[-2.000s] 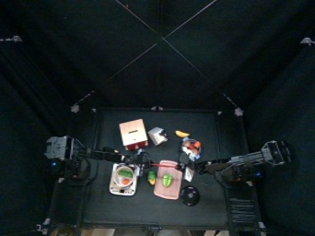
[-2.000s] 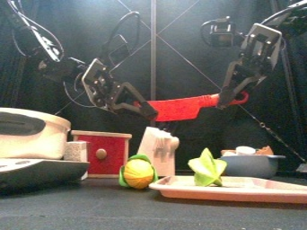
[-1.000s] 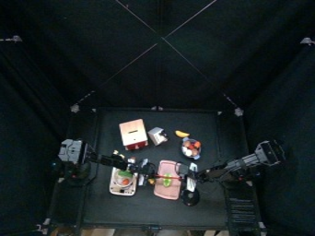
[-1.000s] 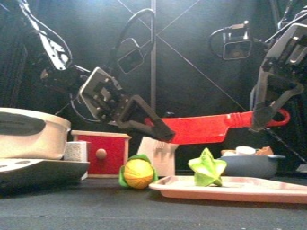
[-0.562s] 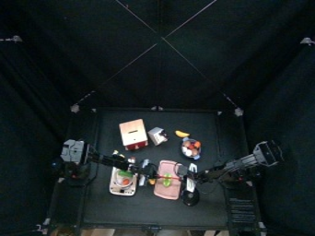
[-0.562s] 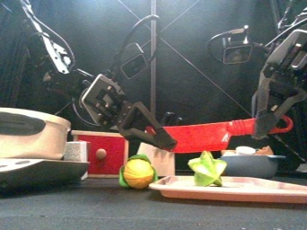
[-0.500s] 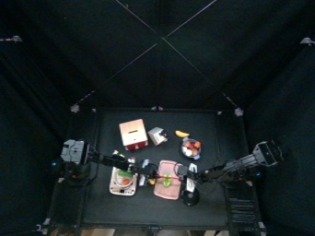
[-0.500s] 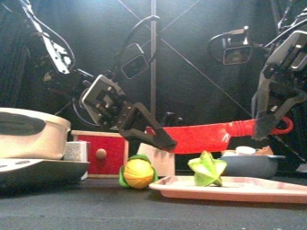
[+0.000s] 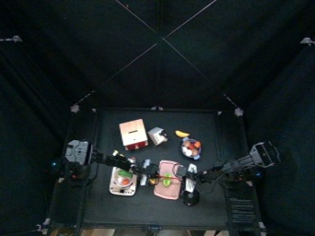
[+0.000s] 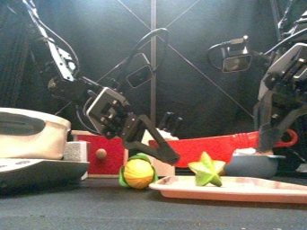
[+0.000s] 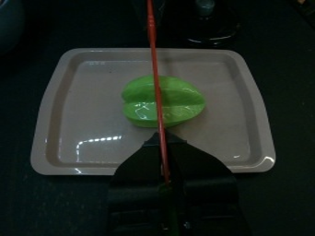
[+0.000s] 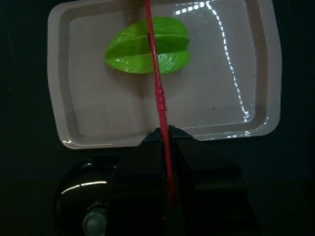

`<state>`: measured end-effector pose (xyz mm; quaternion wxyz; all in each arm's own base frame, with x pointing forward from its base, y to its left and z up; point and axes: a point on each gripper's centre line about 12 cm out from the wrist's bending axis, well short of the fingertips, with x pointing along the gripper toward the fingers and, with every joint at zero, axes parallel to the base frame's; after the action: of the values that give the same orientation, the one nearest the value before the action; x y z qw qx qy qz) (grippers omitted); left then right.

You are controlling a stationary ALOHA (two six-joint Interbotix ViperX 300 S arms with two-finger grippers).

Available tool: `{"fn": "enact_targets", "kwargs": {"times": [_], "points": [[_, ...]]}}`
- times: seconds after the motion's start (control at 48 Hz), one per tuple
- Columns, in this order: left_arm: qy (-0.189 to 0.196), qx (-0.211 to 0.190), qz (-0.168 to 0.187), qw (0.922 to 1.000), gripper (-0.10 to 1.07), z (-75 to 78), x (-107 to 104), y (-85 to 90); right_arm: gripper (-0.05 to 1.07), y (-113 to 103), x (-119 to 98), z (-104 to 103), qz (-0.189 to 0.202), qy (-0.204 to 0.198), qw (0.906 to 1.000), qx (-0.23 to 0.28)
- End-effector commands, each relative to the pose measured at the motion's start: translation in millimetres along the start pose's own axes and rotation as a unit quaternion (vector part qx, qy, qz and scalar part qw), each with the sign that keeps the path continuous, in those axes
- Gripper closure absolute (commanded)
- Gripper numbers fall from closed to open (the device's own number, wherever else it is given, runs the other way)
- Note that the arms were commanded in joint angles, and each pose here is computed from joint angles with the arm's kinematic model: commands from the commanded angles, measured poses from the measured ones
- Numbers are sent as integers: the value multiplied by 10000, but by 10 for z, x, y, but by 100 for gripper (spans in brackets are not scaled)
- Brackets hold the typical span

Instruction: Cut starfruit

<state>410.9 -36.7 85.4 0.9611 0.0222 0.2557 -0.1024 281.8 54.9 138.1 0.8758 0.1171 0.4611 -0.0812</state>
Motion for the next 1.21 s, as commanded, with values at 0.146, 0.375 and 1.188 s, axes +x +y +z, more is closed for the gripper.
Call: {"fn": "enact_targets", "kwargs": {"times": [0.146, 0.375, 1.188], "points": [[46, 41, 13, 10000, 62, 35, 24, 0, 68, 21, 44, 36, 45, -15, 10000, 49], [45, 30, 23, 10000, 62, 35, 23, 7, 68, 26, 72, 44, 26, 8, 10000, 35], [144, -36, 208, 9997, 62, 119, 104, 137, 68, -130, 112, 44, -194, 78, 9997, 159]]}}
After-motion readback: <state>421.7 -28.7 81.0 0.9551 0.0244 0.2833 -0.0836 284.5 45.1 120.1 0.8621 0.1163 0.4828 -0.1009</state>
